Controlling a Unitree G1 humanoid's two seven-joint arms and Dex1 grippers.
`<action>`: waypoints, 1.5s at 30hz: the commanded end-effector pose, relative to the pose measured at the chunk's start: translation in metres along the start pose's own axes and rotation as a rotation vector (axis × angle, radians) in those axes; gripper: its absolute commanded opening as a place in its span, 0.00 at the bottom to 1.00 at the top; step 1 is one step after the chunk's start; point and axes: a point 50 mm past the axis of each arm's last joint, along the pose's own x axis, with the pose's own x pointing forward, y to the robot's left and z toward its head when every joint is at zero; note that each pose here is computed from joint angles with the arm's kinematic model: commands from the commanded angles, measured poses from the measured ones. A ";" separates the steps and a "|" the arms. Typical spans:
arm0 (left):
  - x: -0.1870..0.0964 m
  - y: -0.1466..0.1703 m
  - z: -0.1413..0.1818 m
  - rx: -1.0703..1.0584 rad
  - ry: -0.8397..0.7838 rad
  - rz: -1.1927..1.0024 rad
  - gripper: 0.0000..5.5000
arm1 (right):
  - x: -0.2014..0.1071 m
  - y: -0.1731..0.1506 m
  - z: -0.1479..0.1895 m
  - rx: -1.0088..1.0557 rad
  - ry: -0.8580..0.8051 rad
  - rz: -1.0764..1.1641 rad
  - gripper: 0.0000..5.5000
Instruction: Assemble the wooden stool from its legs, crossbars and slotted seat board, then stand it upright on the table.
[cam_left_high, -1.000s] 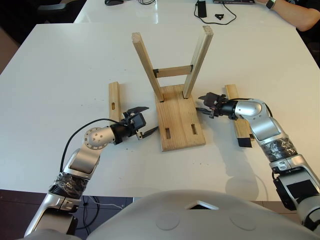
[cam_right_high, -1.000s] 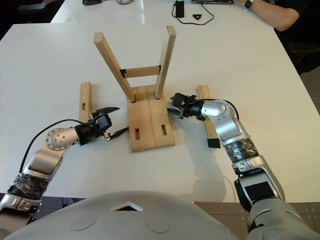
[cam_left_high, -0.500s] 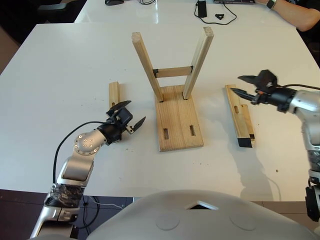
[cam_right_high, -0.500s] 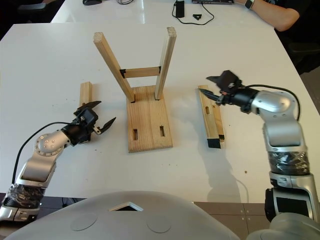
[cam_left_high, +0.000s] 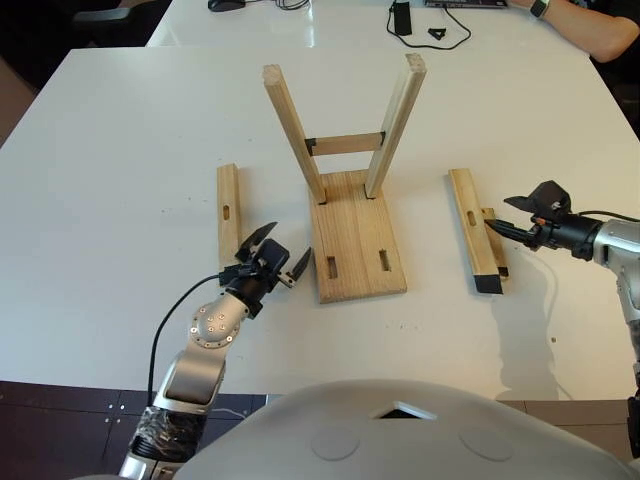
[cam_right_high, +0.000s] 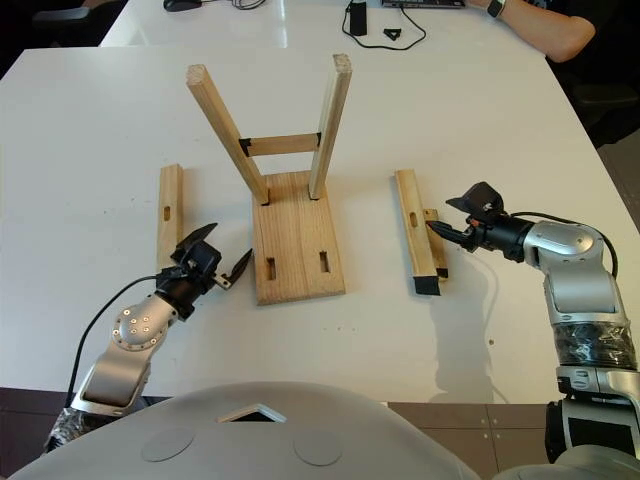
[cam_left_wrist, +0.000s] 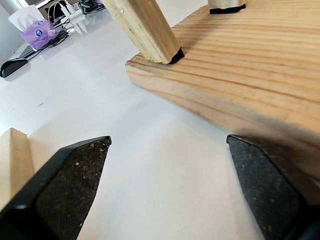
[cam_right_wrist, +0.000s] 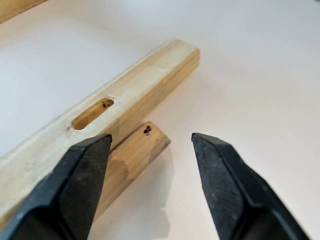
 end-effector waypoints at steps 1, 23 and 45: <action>-0.002 -0.010 -0.007 0.000 0.043 -0.006 0.78 | -0.002 0.004 0.000 -0.027 0.044 0.034 0.54; 0.007 -0.032 -0.012 -0.001 0.064 0.019 0.78 | -0.003 0.000 0.001 -0.057 0.095 0.045 0.54; 0.020 -0.024 -0.010 0.045 0.054 -0.023 0.78 | 0.050 -0.008 0.016 -0.059 0.002 0.004 0.54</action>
